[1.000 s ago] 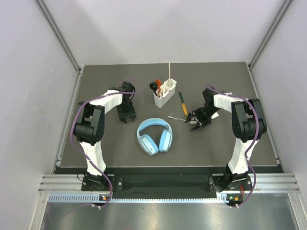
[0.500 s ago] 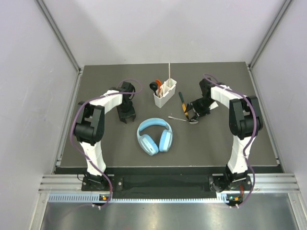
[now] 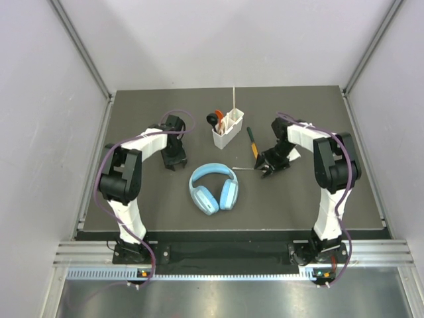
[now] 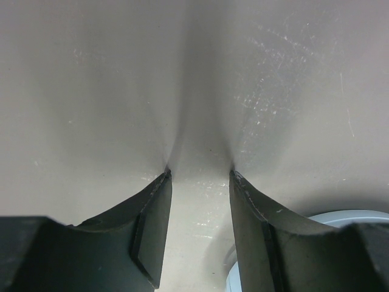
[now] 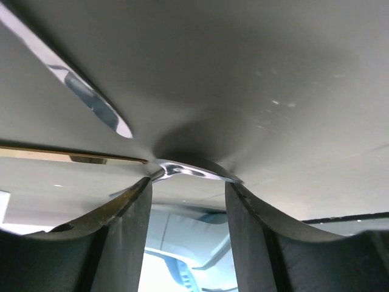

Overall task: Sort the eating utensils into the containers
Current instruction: Pick up the spoon from the center of the board.

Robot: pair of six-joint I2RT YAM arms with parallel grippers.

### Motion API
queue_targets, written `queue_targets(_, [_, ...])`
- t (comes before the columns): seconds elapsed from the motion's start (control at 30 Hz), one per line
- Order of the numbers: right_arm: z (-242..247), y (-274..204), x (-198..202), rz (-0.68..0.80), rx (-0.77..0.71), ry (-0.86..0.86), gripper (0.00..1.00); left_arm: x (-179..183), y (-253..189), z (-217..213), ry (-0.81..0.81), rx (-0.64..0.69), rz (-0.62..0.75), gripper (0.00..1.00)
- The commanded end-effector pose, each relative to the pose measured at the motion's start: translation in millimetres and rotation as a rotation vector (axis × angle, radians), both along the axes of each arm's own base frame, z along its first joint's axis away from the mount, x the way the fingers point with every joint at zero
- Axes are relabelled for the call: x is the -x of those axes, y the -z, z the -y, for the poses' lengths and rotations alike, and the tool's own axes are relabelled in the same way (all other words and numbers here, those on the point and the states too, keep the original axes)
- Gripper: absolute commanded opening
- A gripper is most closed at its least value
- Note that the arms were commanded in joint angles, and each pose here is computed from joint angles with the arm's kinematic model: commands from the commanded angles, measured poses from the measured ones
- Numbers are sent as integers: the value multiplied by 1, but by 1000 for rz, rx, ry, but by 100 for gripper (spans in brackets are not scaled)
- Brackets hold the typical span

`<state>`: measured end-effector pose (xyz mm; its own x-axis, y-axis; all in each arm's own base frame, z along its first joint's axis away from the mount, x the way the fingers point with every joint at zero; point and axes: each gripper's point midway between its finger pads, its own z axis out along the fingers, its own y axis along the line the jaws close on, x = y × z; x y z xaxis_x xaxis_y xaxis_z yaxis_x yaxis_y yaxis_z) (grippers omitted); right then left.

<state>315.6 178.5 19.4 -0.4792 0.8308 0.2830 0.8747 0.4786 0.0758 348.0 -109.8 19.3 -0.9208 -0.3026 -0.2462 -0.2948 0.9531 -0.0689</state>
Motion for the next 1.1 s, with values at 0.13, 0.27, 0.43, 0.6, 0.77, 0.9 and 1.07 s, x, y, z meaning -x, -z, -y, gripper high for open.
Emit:
queue_targets(0.13, [-1, -2, -1, 31, 46, 3, 48, 25, 26, -14, 0, -45, -102, 48])
queue_targets(0.27, [0, 4, -14, 42, 94, -34, 36, 25, 25, -17, 7, -63, -101, 48])
queue_targets(0.43, [6, 22, -20, 18, 161, -84, 19, 28, 25, -20, 7, -71, -110, 48])
queue_targets(0.6, [7, 28, -15, 3, 179, -123, 0, 28, 26, -22, 3, -74, -112, 49])
queue_targets(0.77, [20, 36, -1, -14, 227, -147, 0, 26, 25, -22, 2, -72, -114, 49])
queue_targets(0.9, [30, 27, -1, 23, 259, -198, 0, 23, 23, -21, 2, -70, -110, 48])
queue_targets(1.07, [58, -7, -25, 160, 399, -310, 0, 25, 24, -20, 3, -65, -114, 48])
